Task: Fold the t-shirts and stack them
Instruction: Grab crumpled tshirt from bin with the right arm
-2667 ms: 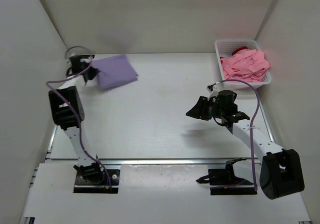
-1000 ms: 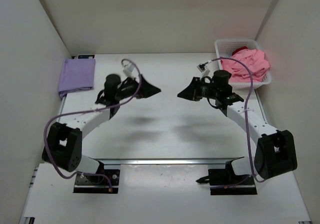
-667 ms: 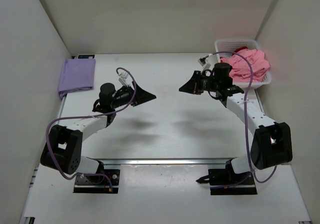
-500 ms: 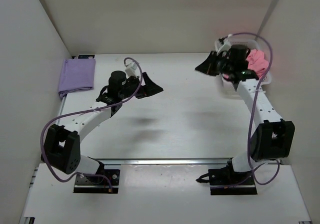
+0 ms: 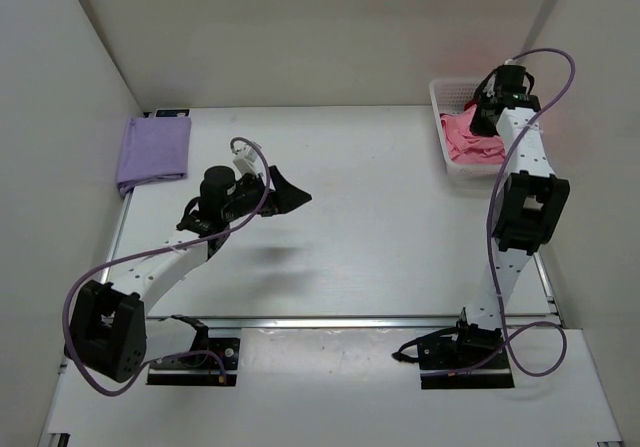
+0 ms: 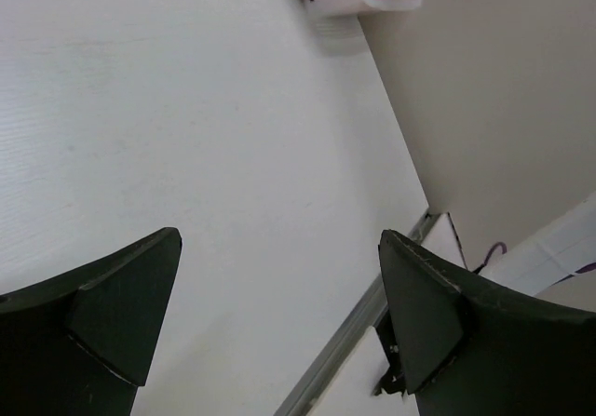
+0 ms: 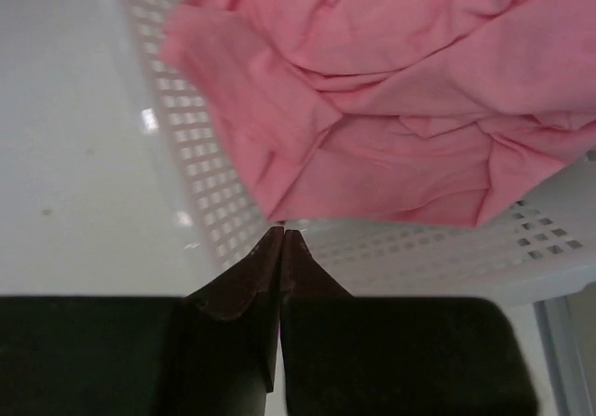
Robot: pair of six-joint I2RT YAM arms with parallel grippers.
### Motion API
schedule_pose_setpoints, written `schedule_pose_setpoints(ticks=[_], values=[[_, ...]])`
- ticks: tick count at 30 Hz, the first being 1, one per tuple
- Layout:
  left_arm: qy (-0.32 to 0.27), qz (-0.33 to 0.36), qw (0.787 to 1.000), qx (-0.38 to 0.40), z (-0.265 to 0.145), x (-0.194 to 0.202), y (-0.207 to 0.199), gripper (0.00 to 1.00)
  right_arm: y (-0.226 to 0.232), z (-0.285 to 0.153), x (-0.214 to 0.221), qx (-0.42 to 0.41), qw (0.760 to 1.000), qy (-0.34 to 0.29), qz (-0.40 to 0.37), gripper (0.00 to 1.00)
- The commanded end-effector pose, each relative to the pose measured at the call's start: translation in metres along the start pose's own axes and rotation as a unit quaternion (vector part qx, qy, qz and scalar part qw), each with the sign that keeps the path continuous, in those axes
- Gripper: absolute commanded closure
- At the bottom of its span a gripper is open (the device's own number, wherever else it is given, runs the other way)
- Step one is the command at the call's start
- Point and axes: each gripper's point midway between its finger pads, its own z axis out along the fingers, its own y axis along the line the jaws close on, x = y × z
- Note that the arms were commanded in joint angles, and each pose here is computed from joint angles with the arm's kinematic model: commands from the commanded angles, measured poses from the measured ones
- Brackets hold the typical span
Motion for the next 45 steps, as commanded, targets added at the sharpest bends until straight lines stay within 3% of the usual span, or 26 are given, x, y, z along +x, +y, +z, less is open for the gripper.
schedule_pose_setpoints(ticks=[1,4,6,8,11,14,16,19,23,24,25,27,29,37,45], values=[[0.008,0.018,0.999,0.031,-0.006,0.001,0.001,0.01,-0.016,0.015,-0.004,0.068,0.997,0.009,-0.029,1.0],[0.029,0.029,0.998,0.049,0.0,0.018,-0.006,0.02,-0.033,0.028,-0.013,0.12,0.992,0.001,-0.038,0.83],[0.035,0.002,0.996,0.085,-0.002,0.023,-0.013,0.01,-0.048,0.034,-0.014,0.147,0.989,-0.003,-0.034,0.64],[0.022,-0.034,0.994,0.102,-0.001,0.023,-0.009,0.01,-0.061,0.042,-0.01,0.149,0.989,0.005,-0.015,0.55],[0.045,-0.025,0.996,0.07,0.011,0.027,-0.001,0.01,-0.071,0.059,-0.003,0.152,0.988,0.009,-0.006,0.44],[0.052,-0.038,0.997,0.045,0.015,0.035,0.01,0.01,-0.069,0.073,-0.005,0.151,0.989,0.002,-0.005,0.4],[0.045,-0.047,0.997,0.048,0.015,0.032,0.012,0.02,-0.075,0.083,-0.012,0.151,0.988,-0.001,-0.004,0.41],[0.057,-0.053,0.995,0.055,0.019,0.042,0.01,0.27,-0.085,0.102,-0.01,0.145,0.989,0.003,0.017,0.46],[0.068,-0.048,0.996,0.038,0.023,0.051,0.017,0.31,-0.083,0.115,-0.019,0.127,0.992,-0.014,0.022,0.51],[0.069,-0.053,0.995,0.038,0.023,0.053,0.018,0.29,-0.084,0.118,-0.022,0.125,0.992,-0.018,0.024,0.55],[0.067,-0.049,0.995,0.05,0.024,0.051,0.012,0.3,-0.08,0.12,-0.022,0.117,0.993,-0.018,0.025,0.68],[0.069,-0.054,0.995,0.048,0.024,0.053,0.015,0.31,-0.081,0.12,-0.028,0.11,0.993,-0.024,0.042,0.8],[0.067,-0.055,0.995,0.042,0.025,0.051,0.016,0.32,-0.079,0.112,-0.029,0.1,0.993,-0.019,0.051,0.99],[0.076,-0.049,0.994,0.054,0.027,0.049,0.003,0.34,-0.049,-0.013,-0.111,0.077,0.988,-0.126,0.054,1.0],[0.06,-0.048,0.995,0.057,0.02,0.034,-0.01,0.34,-0.011,-0.144,-0.138,0.022,0.976,-0.213,0.036,1.0]])
